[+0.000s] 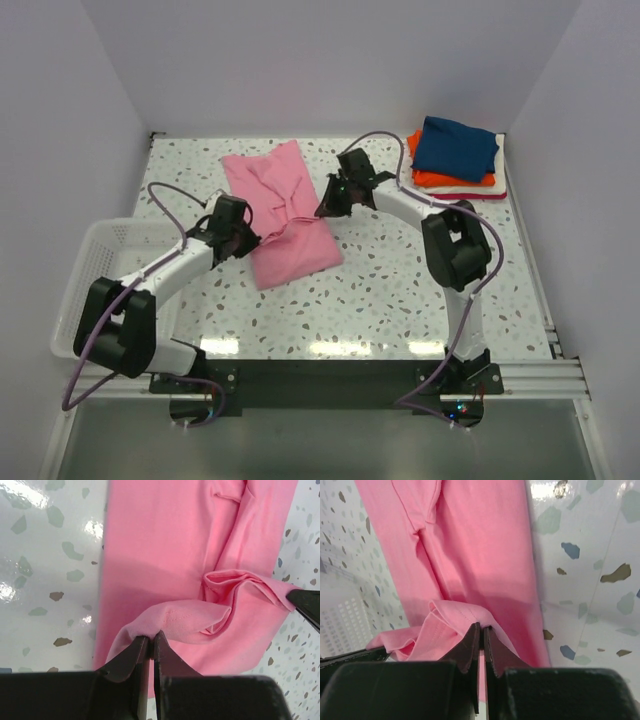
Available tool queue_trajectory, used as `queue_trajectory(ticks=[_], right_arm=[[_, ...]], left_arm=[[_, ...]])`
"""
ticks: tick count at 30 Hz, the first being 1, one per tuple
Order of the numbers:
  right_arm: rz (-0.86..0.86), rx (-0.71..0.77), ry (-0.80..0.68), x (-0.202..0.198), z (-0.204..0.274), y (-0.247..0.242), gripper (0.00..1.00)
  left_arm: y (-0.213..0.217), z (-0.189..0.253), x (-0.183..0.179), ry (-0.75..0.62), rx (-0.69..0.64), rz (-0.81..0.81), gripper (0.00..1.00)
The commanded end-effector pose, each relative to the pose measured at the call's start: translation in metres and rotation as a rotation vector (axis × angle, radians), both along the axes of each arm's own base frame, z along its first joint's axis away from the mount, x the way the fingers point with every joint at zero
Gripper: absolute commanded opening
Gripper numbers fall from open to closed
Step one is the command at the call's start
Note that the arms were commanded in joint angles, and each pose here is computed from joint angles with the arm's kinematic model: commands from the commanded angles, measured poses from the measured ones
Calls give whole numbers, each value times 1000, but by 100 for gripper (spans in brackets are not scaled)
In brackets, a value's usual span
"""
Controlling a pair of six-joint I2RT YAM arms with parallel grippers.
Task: Fold and stack the t-shirts
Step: Fold the tshirt
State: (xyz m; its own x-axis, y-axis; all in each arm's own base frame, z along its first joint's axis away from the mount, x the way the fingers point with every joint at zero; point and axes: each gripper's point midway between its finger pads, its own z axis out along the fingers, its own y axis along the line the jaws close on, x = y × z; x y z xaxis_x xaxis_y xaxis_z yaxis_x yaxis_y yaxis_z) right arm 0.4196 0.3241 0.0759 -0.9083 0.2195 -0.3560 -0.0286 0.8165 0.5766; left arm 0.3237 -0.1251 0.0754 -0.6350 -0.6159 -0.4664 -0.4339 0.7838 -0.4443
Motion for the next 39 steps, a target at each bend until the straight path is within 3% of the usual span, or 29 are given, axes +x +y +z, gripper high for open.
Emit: queue_trajectory(ticks=[1, 25, 26, 28, 29, 30, 31, 34, 39], right_arm=[[26, 81, -57, 24, 23, 9, 0], [14, 185, -49, 81, 18, 6, 0], [18, 182, -46, 82, 17, 6, 0], [16, 185, -61, 87, 21, 3, 18], [18, 184, -69, 89, 24, 2, 25], [10, 178, -82, 92, 27, -2, 40], [13, 166, -97, 93, 29, -5, 45], [8, 121, -137, 95, 40, -17, 57], [-7, 36, -211, 81, 65, -35, 60]], left_arm=[[2, 27, 35, -106, -19, 28, 0], [30, 9, 87, -78, -25, 79, 0], [32, 8, 90, -82, -27, 78, 3], [32, 10, 94, -103, -32, 60, 19], [35, 16, 101, -131, -24, 51, 39], [34, 21, 102, -143, -32, 39, 47], [34, 28, 106, -164, -38, 32, 56], [38, 49, 108, -215, -34, 20, 62], [31, 64, 95, -248, -34, -8, 56]])
